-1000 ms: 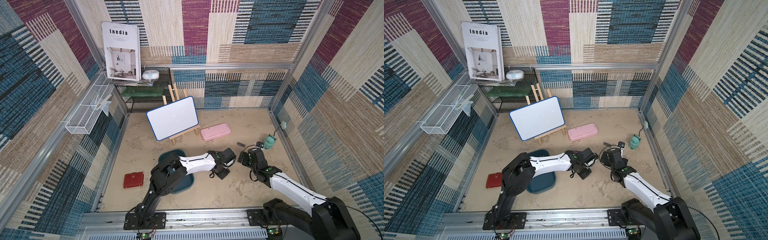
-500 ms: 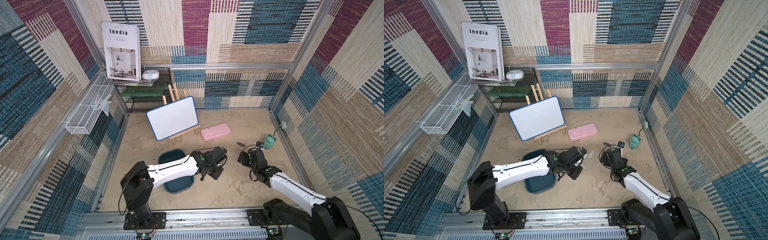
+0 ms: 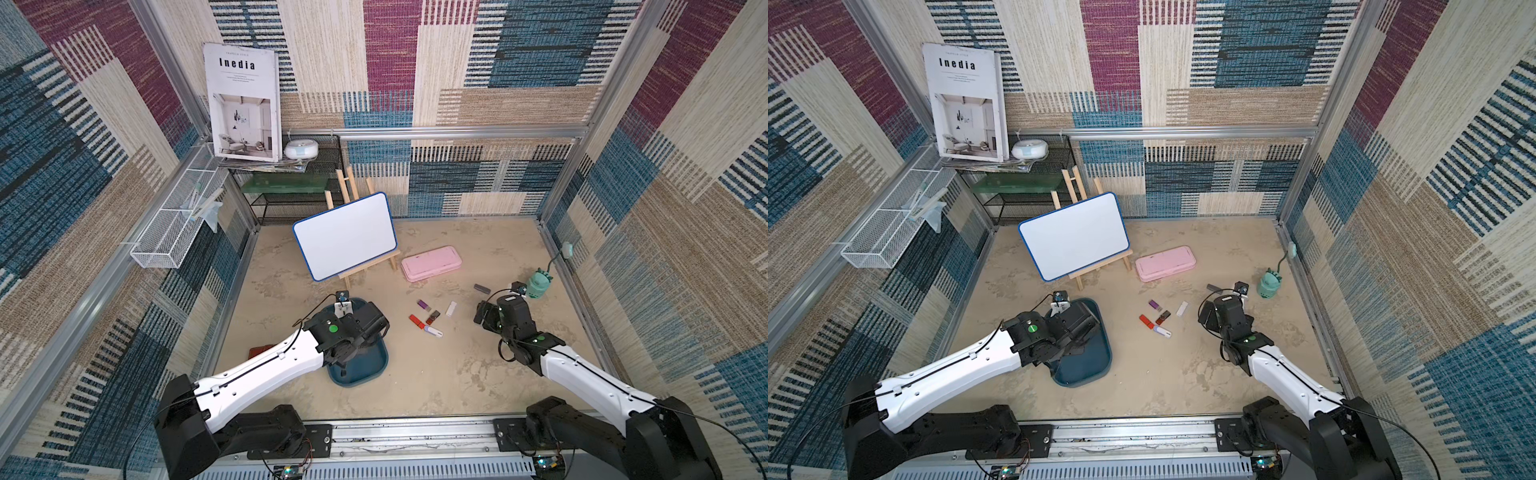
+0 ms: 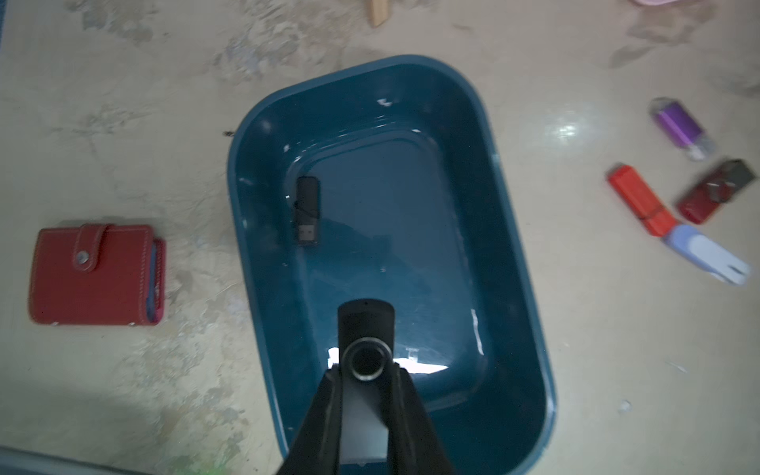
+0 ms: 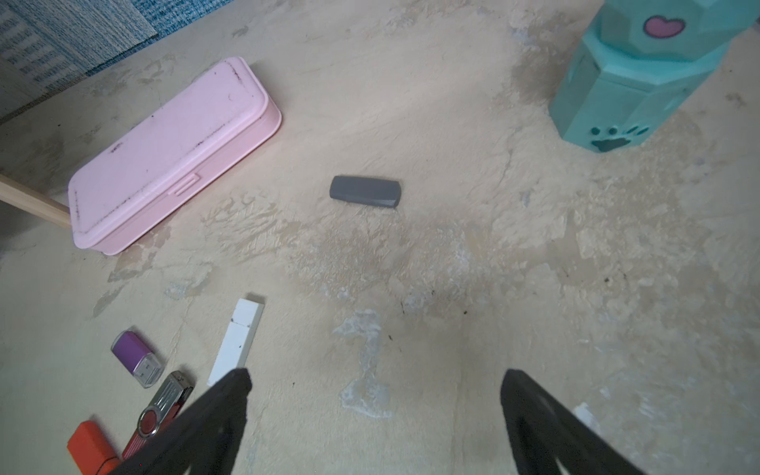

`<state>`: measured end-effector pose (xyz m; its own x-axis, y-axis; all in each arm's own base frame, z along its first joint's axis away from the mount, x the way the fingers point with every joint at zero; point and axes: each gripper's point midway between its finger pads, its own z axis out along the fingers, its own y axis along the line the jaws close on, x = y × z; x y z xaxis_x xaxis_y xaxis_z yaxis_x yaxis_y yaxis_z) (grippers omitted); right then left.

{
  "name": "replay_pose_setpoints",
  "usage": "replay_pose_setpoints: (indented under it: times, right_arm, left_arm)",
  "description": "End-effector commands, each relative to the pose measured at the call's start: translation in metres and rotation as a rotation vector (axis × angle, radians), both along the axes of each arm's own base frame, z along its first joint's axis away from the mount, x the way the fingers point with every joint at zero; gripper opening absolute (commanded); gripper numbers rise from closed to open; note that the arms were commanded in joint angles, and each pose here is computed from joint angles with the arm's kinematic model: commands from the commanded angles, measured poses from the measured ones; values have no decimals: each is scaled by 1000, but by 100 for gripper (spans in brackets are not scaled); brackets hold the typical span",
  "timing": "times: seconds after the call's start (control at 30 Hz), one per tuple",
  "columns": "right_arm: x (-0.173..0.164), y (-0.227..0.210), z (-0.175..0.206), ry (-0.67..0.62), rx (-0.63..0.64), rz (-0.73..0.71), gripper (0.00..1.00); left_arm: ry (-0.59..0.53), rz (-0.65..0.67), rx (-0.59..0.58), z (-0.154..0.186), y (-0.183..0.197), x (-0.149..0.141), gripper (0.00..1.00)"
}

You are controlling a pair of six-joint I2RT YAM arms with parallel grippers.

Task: Put the usb flash drive into the storage box
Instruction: Move the storage box to the center of the board.

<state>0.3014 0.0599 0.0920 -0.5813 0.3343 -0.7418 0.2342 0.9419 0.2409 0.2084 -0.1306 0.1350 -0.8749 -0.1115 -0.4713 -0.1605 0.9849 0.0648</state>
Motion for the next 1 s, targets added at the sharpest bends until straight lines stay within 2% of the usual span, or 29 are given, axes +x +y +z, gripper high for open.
replay_pose_setpoints:
  times: [0.0,0.1,0.3,0.63,0.97]
  right_arm:
    - [3,4,2,-13,17,10,100]
    - [4,5,1,-8,20,14,100]
    - [3,5,-1,-1,18,15,100]
    - [4,7,-4,11,22,21,100]
    - [3,8,-5,15,25,23,100]
  left_arm:
    - [36,97,83,-14,21,-1,0]
    - [72,110,122,-25,17,3,0]
    - [158,91,124,-42,1,1,0]
    - [252,85,118,-72,11,-38,0]
    - [261,105,198,-77,37,-51,0]
